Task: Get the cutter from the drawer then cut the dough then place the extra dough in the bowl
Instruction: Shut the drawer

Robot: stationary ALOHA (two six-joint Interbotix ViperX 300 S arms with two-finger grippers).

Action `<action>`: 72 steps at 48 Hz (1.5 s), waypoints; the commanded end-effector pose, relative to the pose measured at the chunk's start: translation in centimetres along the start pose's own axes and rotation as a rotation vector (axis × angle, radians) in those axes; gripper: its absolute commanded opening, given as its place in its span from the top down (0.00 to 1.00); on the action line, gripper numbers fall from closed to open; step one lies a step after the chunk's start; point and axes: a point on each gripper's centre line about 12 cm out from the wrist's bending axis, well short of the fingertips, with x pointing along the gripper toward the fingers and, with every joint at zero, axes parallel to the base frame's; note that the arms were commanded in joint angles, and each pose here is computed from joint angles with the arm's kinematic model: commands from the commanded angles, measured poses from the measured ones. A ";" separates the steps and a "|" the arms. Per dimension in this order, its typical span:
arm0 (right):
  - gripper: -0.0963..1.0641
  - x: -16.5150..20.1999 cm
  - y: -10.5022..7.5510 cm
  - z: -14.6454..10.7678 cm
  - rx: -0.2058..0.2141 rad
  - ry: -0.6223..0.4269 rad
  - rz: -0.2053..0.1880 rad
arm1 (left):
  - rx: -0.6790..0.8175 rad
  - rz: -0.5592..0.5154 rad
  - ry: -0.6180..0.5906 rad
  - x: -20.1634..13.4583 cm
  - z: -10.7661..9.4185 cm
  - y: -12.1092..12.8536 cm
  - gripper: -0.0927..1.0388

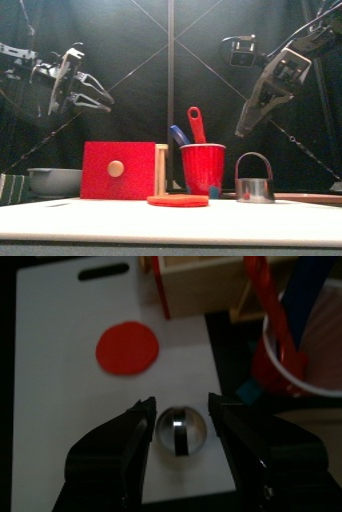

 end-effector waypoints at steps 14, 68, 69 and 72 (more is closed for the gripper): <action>0.52 9.3 3.9 5.4 -0.074 -0.105 0.078 | -0.061 0.223 0.154 11.4 3.1 3.3 0.63; 0.52 19.0 -2.1 7.4 -0.075 0.109 -0.048 | -0.093 0.312 0.382 14.3 0.8 6.2 0.63; 0.52 19.2 -2.3 7.3 -0.074 0.122 -0.051 | -0.091 0.312 0.382 14.3 0.8 6.2 0.63; 0.52 19.5 -2.9 7.3 -0.067 0.149 -0.062 | -0.092 0.311 0.383 14.3 0.7 6.2 0.63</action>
